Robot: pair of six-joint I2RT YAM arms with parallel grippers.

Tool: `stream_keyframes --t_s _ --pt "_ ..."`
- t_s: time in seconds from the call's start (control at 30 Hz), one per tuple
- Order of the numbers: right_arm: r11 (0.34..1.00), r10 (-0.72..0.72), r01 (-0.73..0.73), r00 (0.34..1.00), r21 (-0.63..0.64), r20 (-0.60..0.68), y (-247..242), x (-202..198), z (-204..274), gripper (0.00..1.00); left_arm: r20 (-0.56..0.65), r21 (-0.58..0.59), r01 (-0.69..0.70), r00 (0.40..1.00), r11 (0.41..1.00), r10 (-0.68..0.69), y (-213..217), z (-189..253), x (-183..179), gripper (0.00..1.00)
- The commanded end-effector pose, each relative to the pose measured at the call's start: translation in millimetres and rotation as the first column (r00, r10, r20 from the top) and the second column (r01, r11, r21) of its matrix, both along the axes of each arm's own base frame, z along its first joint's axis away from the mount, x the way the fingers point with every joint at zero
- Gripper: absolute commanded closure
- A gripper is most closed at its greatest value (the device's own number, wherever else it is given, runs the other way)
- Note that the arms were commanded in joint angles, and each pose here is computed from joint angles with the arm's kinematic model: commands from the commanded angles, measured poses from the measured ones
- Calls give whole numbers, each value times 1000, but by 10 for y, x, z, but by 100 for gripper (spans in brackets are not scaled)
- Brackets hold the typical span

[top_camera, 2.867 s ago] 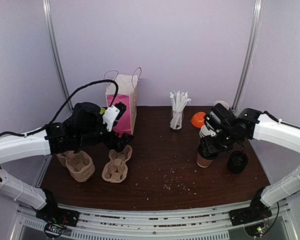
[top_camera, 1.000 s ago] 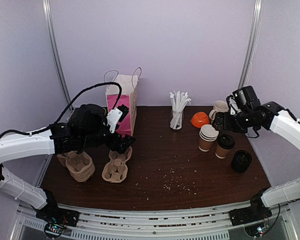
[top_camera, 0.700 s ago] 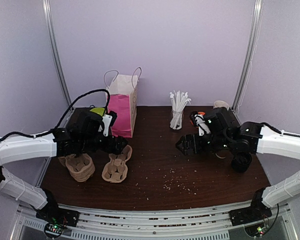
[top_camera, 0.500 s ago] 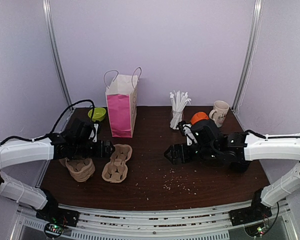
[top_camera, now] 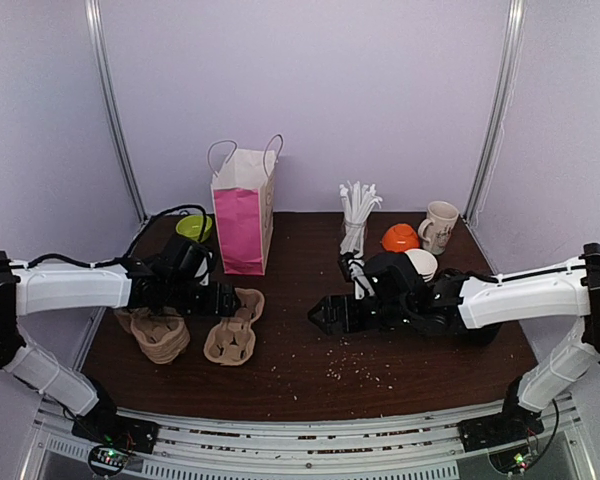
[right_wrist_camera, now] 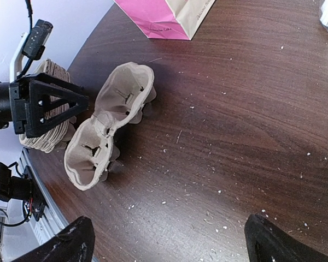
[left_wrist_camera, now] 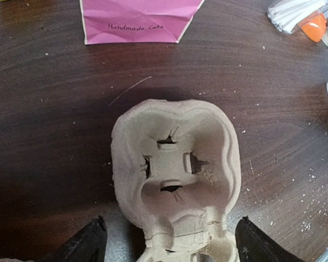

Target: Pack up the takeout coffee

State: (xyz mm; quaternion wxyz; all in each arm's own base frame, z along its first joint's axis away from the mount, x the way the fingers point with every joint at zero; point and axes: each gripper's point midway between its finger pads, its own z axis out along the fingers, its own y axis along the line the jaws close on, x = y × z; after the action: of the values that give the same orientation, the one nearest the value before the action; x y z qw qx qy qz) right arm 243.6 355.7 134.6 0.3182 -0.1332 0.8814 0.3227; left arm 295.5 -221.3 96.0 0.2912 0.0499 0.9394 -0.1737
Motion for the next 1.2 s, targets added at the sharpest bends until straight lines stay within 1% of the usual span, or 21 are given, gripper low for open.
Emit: stream_keyframes --t_s 0.0,0.13,0.23,0.33,0.43,0.5,0.57,0.67,0.7,0.73,0.77,0.83,0.87,0.9,0.93,1.07,1.17 --pt "999 5 -5 1000 44 1 18 -62 93 2 -35 -24 22 999 999 -23 -145 -107 58 19" --pt "999 -11 10 1000 46 15 -53 -68 156 2 -99 -46 60 993 997 -64 -255 -320 3 24" --pt "999 -22 21 999 49 24 -101 -73 203 2 -110 -63 78 990 995 -84 -328 -359 -24 29" --pt "999 -33 32 999 45 32 -153 -79 226 2 -110 -81 111 987 991 -119 -444 -349 -58 38" --pt "999 -44 43 998 28 43 -216 -80 242 2 -106 -99 161 980 982 -171 -656 -333 -130 48" --pt "998 -58 57 997 17 50 -276 -81 250 2 -105 -113 196 972 974 -208 -831 -332 -202 52" --pt "997 -72 72 995 10 62 -340 -81 267 2 -107 -124 226 965 966 -239 -1002 -345 -261 55" --pt "996 -92 93 993 -1 73 -444 -91 277 2 -112 -136 267 953 954 -282 -1256 -371 -327 55" --pt "995 -95 96 993 -6 75 -465 -99 276 2 -111 -139 277 950 951 -293 -1321 -366 -343 53" --pt "995 -99 100 992 -10 76 -486 -101 276 2 -107 -139 284 948 949 -299 -1361 -354 -350 48" --pt "995 -101 102 992 -15 78 -503 -103 282 2 -103 -138 283 949 949 -298 -1371 -327 -349 36" --pt "994 -103 104 991 -19 82 -528 -107 306 1 -88 -118 262 958 958 -273 -1309 -248 -324 18" --pt "994 -103 105 991 -18 88 -535 -109 333 1 -73 -105 249 964 963 -257 -1254 -177 -311 10" --pt "994 -104 107 990 -20 93 -550 -108 351 1 -52 -92 236 969 967 -241 -1192 -92 -298 5" --pt "994 -104 106 990 -18 100 -557 -108 379 1 -31 -77 224 973 972 -227 -1119 -13 -295 2" --pt "994 -101 104 988 -22 117 -580 -109 420 0 34 -8 136 990 991 -135 -749 250 -302 2" --pt "994 -104 108 987 -30 120 -585 -97 407 0 44 10 72 996 997 -72 -516 255 -360 2"
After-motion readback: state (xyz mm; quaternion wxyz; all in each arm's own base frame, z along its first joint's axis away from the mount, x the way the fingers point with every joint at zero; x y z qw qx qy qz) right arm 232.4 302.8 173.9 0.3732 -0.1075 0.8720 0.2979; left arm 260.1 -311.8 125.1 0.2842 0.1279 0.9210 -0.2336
